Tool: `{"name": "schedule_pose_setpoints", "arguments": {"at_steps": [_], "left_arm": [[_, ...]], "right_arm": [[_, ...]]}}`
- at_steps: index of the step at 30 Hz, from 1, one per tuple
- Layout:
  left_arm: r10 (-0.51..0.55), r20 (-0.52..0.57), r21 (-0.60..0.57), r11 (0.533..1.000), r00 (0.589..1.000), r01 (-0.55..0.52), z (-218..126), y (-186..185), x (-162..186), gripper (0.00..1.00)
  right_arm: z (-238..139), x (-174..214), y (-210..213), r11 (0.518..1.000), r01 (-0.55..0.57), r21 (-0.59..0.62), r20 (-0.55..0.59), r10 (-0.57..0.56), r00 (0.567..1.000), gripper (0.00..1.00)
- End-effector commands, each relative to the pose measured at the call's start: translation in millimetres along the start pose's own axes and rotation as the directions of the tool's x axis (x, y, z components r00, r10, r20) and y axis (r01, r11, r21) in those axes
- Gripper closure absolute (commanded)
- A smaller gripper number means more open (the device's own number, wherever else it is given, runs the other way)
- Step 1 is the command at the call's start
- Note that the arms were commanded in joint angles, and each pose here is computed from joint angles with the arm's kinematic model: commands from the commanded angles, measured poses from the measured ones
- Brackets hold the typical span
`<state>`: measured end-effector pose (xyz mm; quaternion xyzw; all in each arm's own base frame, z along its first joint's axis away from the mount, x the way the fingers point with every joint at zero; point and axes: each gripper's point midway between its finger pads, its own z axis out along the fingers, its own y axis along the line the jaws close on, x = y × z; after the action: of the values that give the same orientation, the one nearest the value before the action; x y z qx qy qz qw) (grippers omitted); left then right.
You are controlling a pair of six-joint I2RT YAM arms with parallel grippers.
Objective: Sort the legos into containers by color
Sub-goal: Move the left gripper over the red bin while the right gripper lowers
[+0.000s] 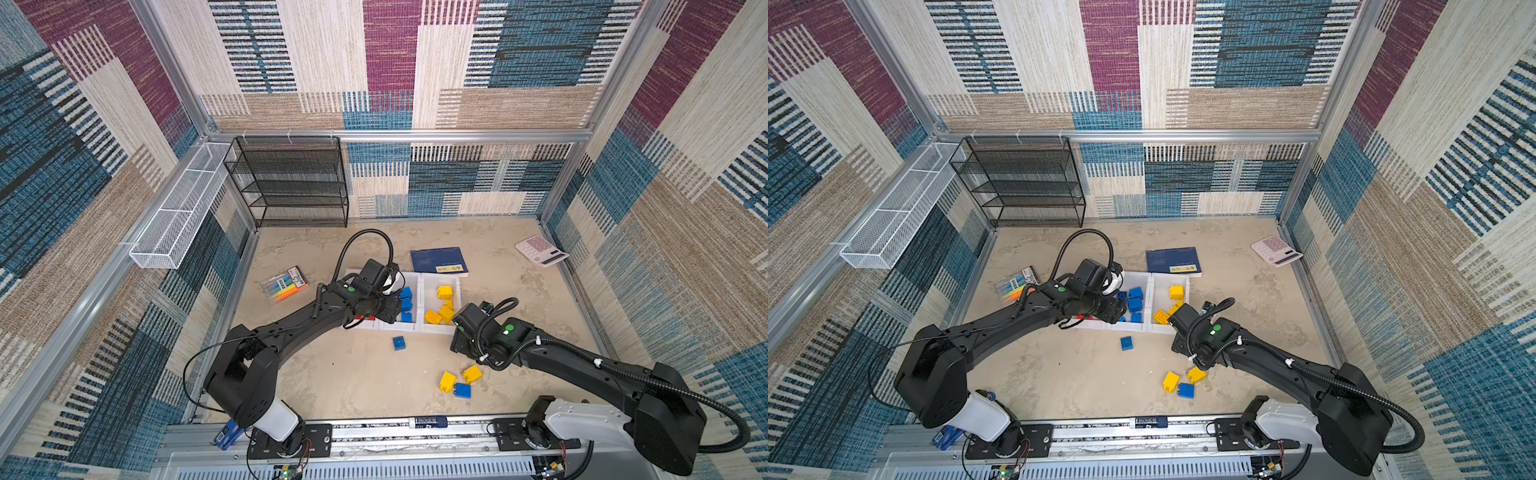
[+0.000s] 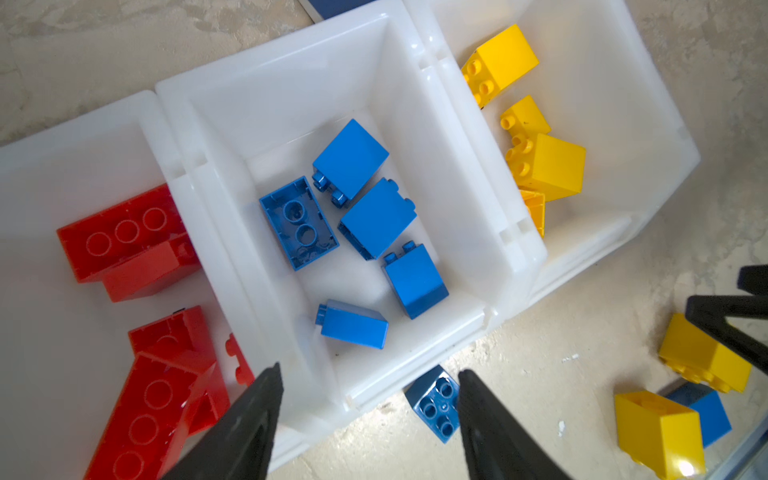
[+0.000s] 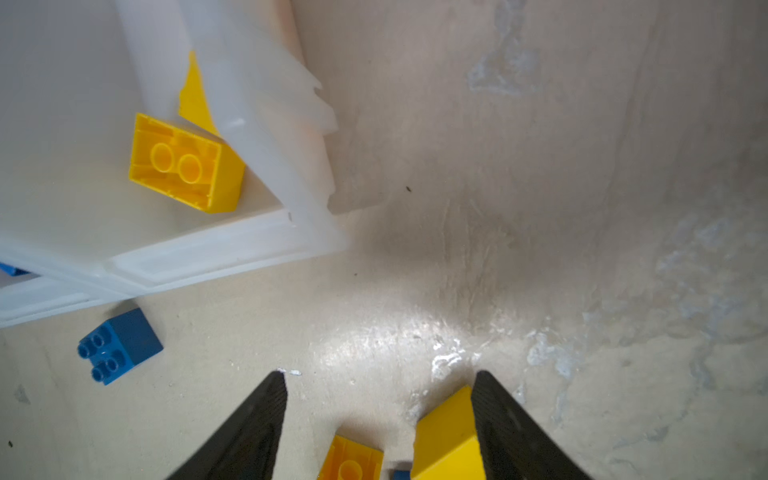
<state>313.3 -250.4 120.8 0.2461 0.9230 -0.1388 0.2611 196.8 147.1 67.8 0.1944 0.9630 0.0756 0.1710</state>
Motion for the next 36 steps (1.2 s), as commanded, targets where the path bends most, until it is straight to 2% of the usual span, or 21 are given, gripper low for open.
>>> {"name": "schedule_pose_setpoints", "arguments": {"at_steps": [1,18,36], "left_arm": [[-0.036,0.030,0.005,0.999,0.999,0.036,-2.1,0.8,-3.6,0.30],[-0.065,0.012,0.038,0.997,0.998,0.064,3.9,-2.6,13.4,0.30],[-0.063,-0.001,0.039,0.997,0.998,0.063,7.4,-2.0,16.6,0.30]], "right_arm": [[0.1,2.1,-16.3,0.991,-0.118,0.057,0.027,0.117,0.993,0.27],[10.8,47.9,-38.7,0.977,-0.171,0.130,-0.073,0.181,0.981,0.33],[17.8,55.0,-25.3,0.986,-0.129,0.101,-0.102,0.139,0.985,0.47]]}}
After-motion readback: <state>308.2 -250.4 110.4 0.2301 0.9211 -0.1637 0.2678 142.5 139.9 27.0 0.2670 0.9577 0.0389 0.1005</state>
